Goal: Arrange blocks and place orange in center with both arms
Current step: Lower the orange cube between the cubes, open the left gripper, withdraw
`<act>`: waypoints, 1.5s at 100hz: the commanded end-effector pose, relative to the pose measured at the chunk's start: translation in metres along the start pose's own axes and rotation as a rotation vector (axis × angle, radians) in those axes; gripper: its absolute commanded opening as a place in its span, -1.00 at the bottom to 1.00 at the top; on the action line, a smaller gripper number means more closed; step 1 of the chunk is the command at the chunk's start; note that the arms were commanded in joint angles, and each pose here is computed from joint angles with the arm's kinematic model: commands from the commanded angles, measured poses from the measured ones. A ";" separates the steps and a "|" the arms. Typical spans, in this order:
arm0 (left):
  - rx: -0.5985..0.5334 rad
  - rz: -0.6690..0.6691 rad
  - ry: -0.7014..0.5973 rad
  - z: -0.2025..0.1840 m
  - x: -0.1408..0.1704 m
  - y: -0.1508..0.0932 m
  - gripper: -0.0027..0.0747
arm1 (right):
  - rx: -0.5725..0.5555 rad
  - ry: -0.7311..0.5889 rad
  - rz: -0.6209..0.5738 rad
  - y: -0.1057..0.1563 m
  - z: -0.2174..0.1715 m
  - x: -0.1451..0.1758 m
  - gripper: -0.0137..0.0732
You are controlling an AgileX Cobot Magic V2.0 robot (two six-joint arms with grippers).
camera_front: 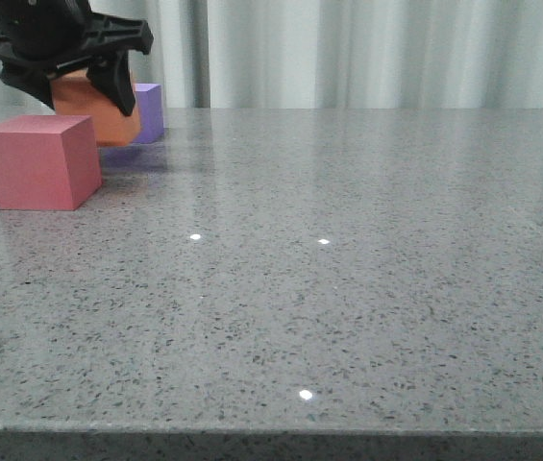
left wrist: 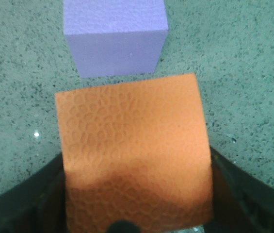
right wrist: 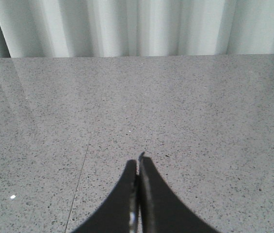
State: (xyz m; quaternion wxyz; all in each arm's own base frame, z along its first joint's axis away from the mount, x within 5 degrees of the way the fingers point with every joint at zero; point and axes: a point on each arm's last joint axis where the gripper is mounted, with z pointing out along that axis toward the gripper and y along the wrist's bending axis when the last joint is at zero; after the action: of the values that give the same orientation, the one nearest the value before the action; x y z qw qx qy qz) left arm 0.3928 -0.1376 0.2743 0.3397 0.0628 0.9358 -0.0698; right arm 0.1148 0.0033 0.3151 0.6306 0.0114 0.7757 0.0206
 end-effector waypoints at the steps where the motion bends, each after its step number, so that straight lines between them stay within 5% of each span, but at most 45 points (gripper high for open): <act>1: 0.029 -0.004 -0.125 -0.019 -0.019 -0.002 -0.16 | -0.011 -0.107 -0.016 0.001 -0.002 -0.016 -0.84; 61: -0.006 0.038 -0.096 -0.007 -0.014 0.000 -0.13 | -0.011 -0.107 -0.016 0.001 -0.002 -0.016 -0.84; 69: -0.007 0.038 -0.094 -0.007 -0.014 0.000 0.08 | -0.011 -0.107 -0.016 0.001 -0.002 -0.016 -0.84; 87: 0.002 0.026 -0.087 -0.007 -0.014 -0.001 0.91 | -0.011 -0.107 -0.016 0.001 -0.002 -0.016 -0.84; 112: 0.010 0.029 -0.152 -0.029 -0.024 -0.002 0.72 | -0.011 -0.107 -0.016 0.001 -0.002 -0.016 -0.84; 150: 0.050 -0.029 -0.440 -0.152 -0.013 0.020 0.72 | -0.011 -0.107 -0.016 0.001 -0.002 -0.016 -0.84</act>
State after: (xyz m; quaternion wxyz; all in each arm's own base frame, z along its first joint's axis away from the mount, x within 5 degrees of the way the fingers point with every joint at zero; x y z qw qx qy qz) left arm 0.3382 -0.1081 0.3555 0.4528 0.0537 0.8855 -0.0893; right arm 0.1148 0.0033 0.3151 0.6306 0.0112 0.7757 0.0204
